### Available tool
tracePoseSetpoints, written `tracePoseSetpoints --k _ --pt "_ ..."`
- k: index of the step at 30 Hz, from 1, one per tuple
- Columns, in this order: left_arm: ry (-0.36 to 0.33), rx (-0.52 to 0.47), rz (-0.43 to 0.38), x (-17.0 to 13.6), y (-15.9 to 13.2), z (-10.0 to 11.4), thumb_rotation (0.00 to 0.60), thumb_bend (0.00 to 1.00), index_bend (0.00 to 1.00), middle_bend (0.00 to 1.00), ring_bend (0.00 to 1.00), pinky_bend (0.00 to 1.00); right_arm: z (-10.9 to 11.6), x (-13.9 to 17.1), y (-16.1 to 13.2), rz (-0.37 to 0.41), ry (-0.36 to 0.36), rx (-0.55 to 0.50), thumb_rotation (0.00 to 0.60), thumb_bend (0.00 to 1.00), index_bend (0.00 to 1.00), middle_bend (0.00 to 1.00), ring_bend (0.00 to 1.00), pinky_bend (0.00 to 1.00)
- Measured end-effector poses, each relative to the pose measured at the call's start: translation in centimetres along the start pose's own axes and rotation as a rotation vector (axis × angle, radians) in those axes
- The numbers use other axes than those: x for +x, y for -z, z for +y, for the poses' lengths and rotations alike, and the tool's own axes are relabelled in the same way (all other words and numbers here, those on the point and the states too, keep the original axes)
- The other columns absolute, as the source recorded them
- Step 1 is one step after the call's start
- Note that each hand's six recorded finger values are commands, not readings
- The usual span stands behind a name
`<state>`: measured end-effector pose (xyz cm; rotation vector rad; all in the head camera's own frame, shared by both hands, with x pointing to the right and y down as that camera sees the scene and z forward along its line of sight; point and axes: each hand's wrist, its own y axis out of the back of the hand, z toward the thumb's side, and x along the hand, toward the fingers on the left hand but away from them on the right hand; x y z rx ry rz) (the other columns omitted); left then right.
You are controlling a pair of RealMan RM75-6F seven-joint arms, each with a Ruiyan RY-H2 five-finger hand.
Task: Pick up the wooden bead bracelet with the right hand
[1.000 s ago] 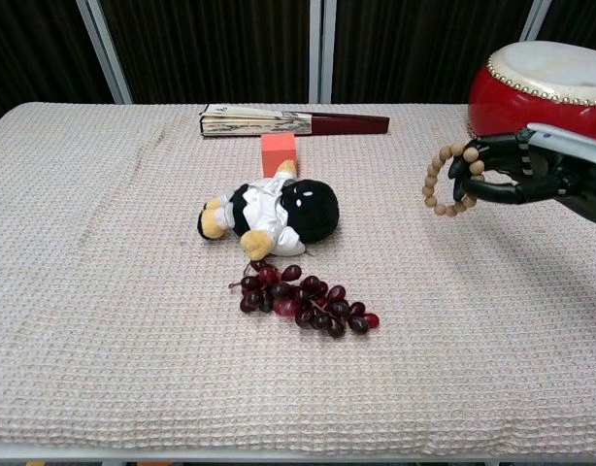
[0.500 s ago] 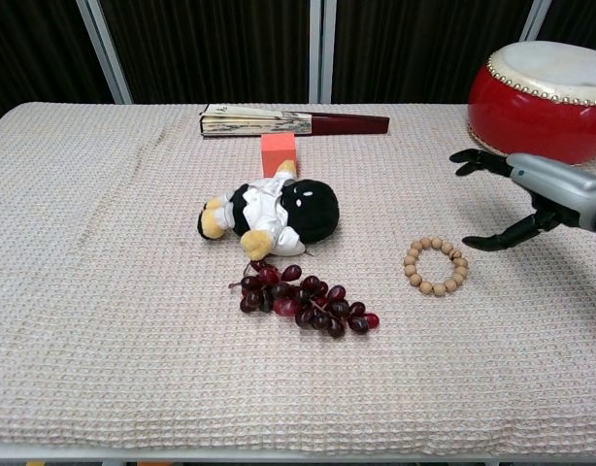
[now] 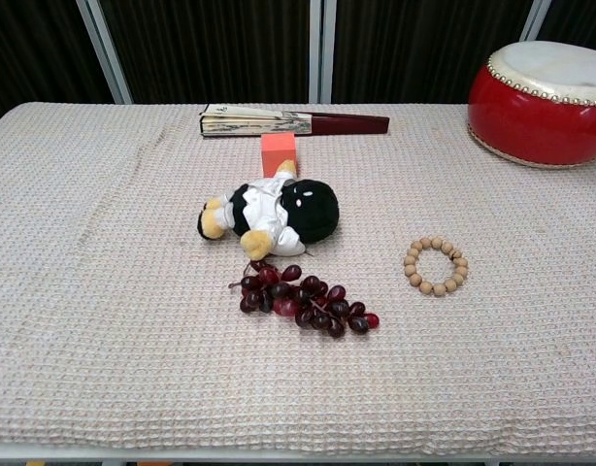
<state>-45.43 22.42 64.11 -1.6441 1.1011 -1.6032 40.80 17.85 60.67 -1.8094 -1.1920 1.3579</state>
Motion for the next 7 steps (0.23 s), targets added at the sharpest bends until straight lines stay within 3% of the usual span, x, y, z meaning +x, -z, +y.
tracePoseSetpoints --k 7 --pt "-0.068 0.024 0.004 0.0 -0.2 0.6 0.6 0.0 0.26 0.16 0.11 0.05 2.0 4.3 0.2 0.0 0.075 0.012 0.452 0.16 0.0 0.0 0.0 0.0"
